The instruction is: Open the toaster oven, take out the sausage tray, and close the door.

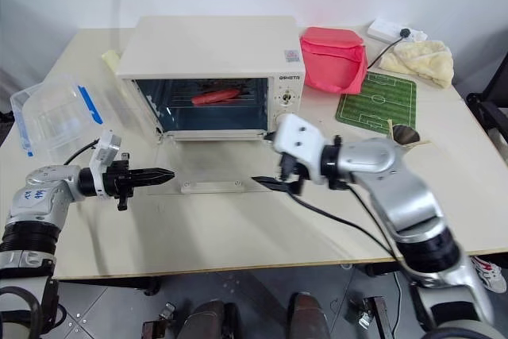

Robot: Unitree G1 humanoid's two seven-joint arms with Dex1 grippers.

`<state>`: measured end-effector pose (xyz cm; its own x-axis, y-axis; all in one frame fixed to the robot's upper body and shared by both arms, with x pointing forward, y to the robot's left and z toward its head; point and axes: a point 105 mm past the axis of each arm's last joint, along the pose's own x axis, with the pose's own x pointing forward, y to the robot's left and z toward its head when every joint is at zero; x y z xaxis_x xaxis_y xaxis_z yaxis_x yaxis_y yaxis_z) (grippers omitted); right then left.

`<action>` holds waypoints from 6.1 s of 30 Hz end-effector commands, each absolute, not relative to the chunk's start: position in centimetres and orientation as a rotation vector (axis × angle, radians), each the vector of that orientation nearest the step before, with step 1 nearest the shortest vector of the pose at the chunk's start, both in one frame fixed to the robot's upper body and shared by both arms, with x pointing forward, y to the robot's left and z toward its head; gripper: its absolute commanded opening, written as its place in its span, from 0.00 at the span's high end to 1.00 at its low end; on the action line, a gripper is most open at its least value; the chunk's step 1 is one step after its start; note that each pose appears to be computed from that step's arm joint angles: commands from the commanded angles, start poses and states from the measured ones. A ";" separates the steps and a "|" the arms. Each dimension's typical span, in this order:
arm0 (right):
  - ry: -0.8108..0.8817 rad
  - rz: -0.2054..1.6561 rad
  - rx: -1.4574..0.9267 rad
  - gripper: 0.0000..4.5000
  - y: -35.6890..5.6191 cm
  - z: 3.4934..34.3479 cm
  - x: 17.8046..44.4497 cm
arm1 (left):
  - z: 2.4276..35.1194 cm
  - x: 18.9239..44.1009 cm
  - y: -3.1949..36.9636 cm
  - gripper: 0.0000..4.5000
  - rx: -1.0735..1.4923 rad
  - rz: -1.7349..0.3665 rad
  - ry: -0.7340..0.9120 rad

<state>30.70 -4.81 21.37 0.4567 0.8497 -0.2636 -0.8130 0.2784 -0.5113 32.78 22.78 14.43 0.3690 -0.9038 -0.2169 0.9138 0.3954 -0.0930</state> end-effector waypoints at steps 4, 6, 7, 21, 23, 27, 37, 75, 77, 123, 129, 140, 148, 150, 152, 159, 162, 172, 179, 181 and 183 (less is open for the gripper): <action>-0.231 0.923 -0.789 0.00 -0.3 22.6 34.6 | 16.5 32.9 22.4 1.00 0.074 -1.145 0.087; -0.247 0.855 -0.823 0.00 0.2 22.8 36.0 | 17.2 32.9 22.4 1.00 0.062 -1.136 0.026; -0.257 0.806 -0.858 0.00 0.6 23.0 37.1 | 18.1 32.9 22.6 1.00 0.028 -1.112 -0.035; -0.285 0.636 -1.079 0.00 4.0 22.2 42.0 | 20.4 29.7 25.2 0.25 -0.211 -0.895 -0.230; -0.303 0.622 -1.126 0.00 4.3 21.9 42.1 | 19.9 29.3 25.4 0.12 -0.203 -0.868 -0.213; -0.309 0.607 -1.134 0.09 4.5 21.5 42.4 | 19.7 29.1 25.3 0.00 -0.207 -0.850 -0.213; -0.348 0.567 -1.192 0.77 5.1 21.4 42.9 | 19.3 29.4 24.7 0.00 -0.209 -0.834 -0.215; -0.470 0.690 -1.212 0.99 6.9 22.8 39.3 | 23.6 34.1 22.7 0.00 -0.196 -0.982 -0.294; -0.466 0.687 -1.210 0.99 6.7 22.8 39.3 | 23.7 34.2 22.7 0.00 -0.201 -0.988 -0.293; -0.560 0.832 -1.329 0.99 2.6 21.2 31.8 | 25.0 37.1 24.2 0.00 -0.193 -0.943 -0.281; -0.561 0.841 -1.362 0.99 1.8 21.0 31.1 | 24.8 36.8 24.8 0.00 -0.203 -0.929 -0.273; -0.550 0.868 -1.365 0.99 1.2 20.5 29.4 | 24.8 35.9 25.9 0.00 -0.210 -0.900 -0.264; -0.559 0.844 -1.363 0.99 -0.7 20.5 29.0 | 24.6 34.0 27.4 0.00 -0.242 -0.811 -0.198; -0.581 0.834 -1.361 0.99 -1.0 20.7 28.9 | 24.2 33.4 27.8 0.00 -0.276 -0.763 -0.155; -0.613 0.830 -1.350 0.99 -1.2 21.0 28.6 | 23.4 32.6 27.9 0.00 -0.326 -0.722 -0.100; -0.699 0.848 -1.370 0.99 -1.9 21.0 27.5 | 20.7 29.7 26.9 0.00 -0.536 -0.699 0.170; -0.731 0.851 -1.382 0.99 -2.2 21.0 27.3 | 19.9 28.3 26.0 0.00 -0.648 -0.748 0.322; -0.811 0.870 -1.379 0.99 -2.3 21.1 26.8 | 19.6 28.0 23.9 0.00 -0.875 -0.822 0.342; -0.785 0.905 -1.344 1.00 -2.5 20.8 26.7 | 19.0 28.4 23.0 0.12 -0.917 -0.837 0.377; -0.764 0.921 -1.309 1.00 -2.5 20.8 26.6 | 18.6 28.3 22.4 0.26 -0.915 -0.849 0.412; -0.748 0.935 -1.278 1.00 -2.4 21.0 26.5 | 18.4 28.2 22.2 0.40 -0.916 -0.853 0.424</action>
